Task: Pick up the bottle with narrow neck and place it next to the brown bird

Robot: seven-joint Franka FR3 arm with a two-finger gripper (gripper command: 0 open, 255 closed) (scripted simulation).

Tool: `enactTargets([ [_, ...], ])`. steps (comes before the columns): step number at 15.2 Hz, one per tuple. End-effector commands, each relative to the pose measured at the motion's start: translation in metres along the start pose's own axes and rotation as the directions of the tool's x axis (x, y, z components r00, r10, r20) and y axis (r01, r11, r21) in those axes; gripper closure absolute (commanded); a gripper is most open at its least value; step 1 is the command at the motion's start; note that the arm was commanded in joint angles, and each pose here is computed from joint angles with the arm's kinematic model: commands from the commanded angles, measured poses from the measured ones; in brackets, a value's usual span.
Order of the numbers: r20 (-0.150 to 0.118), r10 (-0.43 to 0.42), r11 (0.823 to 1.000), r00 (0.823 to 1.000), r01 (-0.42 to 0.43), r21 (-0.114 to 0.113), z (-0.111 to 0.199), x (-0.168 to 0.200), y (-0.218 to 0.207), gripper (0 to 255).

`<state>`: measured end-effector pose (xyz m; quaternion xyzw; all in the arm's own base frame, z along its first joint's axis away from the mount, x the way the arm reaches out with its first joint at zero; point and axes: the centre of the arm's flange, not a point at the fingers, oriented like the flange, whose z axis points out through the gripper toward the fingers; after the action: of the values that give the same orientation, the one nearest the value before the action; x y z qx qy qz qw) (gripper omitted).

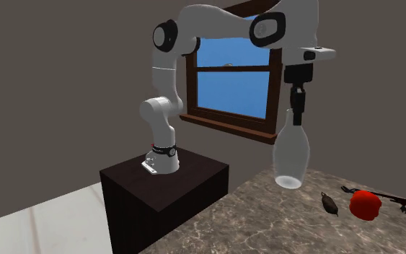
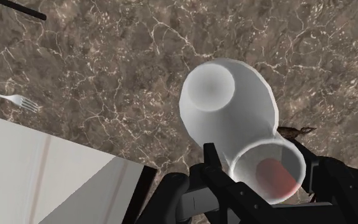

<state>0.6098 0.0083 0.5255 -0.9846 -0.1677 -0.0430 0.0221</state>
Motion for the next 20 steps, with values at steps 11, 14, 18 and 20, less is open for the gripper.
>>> enactTargets([
  [11,-0.001,0.0,1.0,1.0,0.0,0.0,0.084,0.132,-0.016,255],
  [14,-0.001,0.0,1.0,1.0,0.0,0.0,0.104,0.147,-0.018,255],
  [18,-0.001,0.0,1.0,1.0,0.0,0.0,0.125,0.145,-0.018,255],
  [20,-0.001,0.0,1.0,1.0,0.0,0.0,0.136,0.144,-0.017,255],
])
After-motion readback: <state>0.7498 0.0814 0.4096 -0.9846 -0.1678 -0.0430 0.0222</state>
